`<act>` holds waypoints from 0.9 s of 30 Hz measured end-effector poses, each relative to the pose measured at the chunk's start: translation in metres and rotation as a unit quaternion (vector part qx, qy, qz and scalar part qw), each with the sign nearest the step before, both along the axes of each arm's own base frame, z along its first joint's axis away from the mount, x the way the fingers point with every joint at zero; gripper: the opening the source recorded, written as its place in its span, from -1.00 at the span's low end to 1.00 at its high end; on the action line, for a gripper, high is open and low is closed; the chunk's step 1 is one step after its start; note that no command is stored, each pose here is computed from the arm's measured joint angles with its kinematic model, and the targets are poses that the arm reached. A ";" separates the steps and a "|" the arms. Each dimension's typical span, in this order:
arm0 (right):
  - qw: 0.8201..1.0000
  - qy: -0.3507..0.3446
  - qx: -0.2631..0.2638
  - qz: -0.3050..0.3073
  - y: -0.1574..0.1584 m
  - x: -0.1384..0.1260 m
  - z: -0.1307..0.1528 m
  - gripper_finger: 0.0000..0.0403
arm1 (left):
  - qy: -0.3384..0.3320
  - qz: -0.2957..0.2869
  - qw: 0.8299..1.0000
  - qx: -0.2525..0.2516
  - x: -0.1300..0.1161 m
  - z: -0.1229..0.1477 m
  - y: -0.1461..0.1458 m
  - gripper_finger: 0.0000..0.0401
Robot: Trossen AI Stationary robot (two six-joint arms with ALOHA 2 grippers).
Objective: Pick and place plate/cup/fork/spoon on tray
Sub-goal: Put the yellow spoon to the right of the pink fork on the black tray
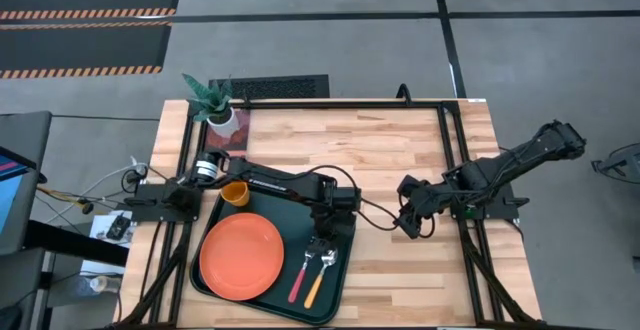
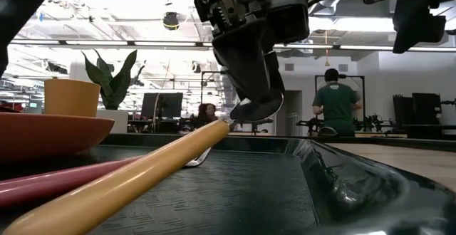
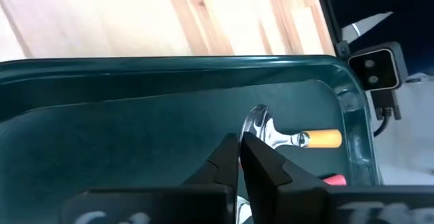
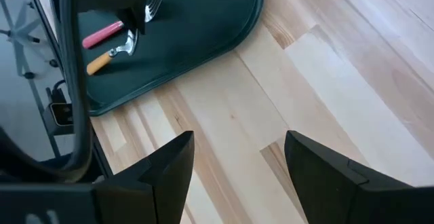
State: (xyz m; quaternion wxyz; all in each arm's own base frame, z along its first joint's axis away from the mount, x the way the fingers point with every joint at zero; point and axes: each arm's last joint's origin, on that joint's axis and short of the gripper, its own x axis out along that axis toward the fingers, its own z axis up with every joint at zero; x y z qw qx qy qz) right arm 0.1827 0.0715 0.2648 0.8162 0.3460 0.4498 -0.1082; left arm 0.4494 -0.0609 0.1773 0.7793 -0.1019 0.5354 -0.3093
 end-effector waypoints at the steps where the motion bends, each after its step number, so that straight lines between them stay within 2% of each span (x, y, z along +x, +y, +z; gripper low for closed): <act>1: 1.000 0.000 0.000 -0.001 0.000 0.000 0.000 0.27 | 0.000 0.001 1.000 0.002 0.000 0.000 0.000 -1.00; 11: 1.000 0.014 -0.015 -0.015 -0.002 -0.002 -0.002 0.27 | 0.002 0.007 1.000 0.008 0.000 -0.001 0.000 -0.97; 15: 0.996 0.060 -0.051 -0.050 -0.008 -0.011 -0.007 0.27 | 0.002 0.007 1.000 0.009 0.000 -0.001 0.001 -0.94; 20: 0.982 0.129 -0.085 -0.106 -0.023 -0.031 -0.009 0.27 | 0.003 0.007 1.000 0.007 0.000 -0.001 0.000 -0.97; 23: 0.975 0.141 -0.096 -0.144 -0.030 -0.044 -0.006 0.27 | 0.003 0.009 1.000 0.011 0.000 -0.001 0.001 -0.99; 27: 0.975 0.122 -0.094 -0.158 -0.034 -0.054 0.000 0.27 | 0.006 0.014 1.000 0.011 0.000 -0.001 0.001 -0.99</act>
